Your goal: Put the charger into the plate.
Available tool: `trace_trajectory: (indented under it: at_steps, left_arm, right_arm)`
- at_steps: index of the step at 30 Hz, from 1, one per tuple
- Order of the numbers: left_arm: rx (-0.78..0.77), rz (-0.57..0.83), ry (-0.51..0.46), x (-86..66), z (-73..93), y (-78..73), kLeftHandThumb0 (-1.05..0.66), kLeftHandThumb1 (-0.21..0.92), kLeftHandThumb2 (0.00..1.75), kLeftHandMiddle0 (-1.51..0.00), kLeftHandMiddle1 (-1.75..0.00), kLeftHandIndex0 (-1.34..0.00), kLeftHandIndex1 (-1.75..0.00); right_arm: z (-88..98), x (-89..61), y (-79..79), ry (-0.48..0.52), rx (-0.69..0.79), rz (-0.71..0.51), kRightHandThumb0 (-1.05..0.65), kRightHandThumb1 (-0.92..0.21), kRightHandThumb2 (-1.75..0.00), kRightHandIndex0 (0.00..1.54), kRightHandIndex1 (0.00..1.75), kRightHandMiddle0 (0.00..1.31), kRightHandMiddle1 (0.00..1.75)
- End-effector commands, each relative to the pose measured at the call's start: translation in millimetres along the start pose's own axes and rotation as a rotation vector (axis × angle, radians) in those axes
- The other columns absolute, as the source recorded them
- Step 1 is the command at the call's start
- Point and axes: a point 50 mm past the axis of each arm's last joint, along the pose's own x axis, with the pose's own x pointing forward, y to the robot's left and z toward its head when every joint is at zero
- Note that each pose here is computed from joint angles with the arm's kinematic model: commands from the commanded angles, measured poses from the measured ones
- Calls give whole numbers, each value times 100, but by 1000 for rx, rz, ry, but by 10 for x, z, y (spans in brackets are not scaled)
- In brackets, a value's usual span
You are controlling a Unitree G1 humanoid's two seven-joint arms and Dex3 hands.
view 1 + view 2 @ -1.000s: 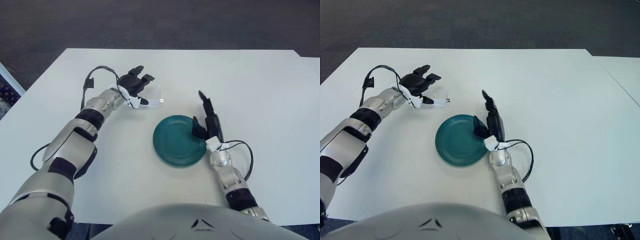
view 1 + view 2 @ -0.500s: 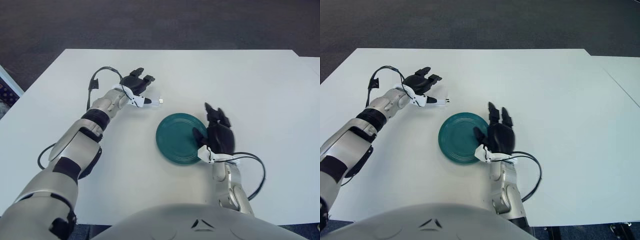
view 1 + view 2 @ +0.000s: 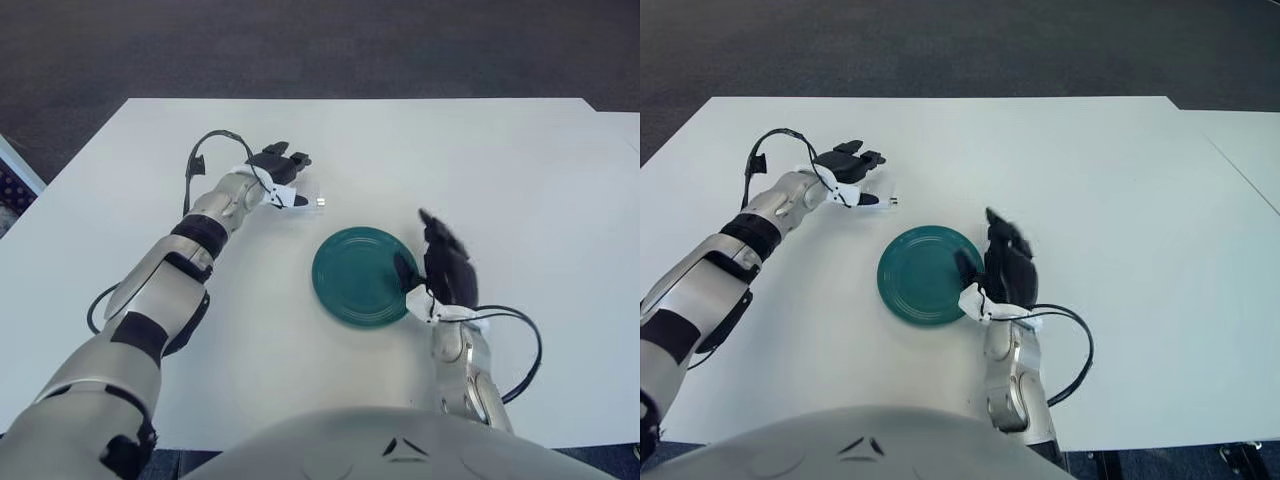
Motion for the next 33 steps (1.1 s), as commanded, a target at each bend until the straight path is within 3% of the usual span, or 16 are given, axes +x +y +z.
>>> trace_trajectory:
  at_steps: [1,4,7,12,20,22,27,33]
  left_arm:
    - [3,-29,31,14,-16,20,-105,92,66,0,0,0,-61]
    - [-3,-42,35,18,-15,-16,-105,92,67,0,0,0,-61]
    - [-6,-51,37,19,-16,-28,-105,92,68,0,0,0,-60]
    - [-9,-69,39,13,-22,-60,-105,92,70,0,0,0,-59]
    - [-16,-85,43,11,-23,-91,-105,92,72,0,0,0,-60]
    - [-17,-89,42,11,-21,-96,-105,92,73,0,0,0,-61]
    - [-19,-99,42,11,-19,-108,-105,92,74,0,0,0,-62]
    - [-19,-108,41,11,-14,-118,-105,92,75,0,0,0,-60]
  right_arm:
    - [-378,49,299,49,545,61,-89,-92,-95,12,3,2,36]
    - [-388,69,300,7,521,39,-92,-92,-97,6,2,1,28]
    - [-391,93,292,-41,499,17,-95,-92,-99,11,2,0,30]
    - [-407,105,271,-138,445,-12,-99,-92,-98,24,4,0,43]
    - [-443,93,255,-208,417,-20,-101,-92,-94,32,5,0,56]
    - [-449,95,250,-214,432,-30,-100,-92,-91,38,8,0,68]
    - [-440,110,278,-208,495,-48,-102,-92,-91,36,6,0,64]
    - [-430,103,324,-205,544,-29,-104,-92,-95,28,2,0,43]
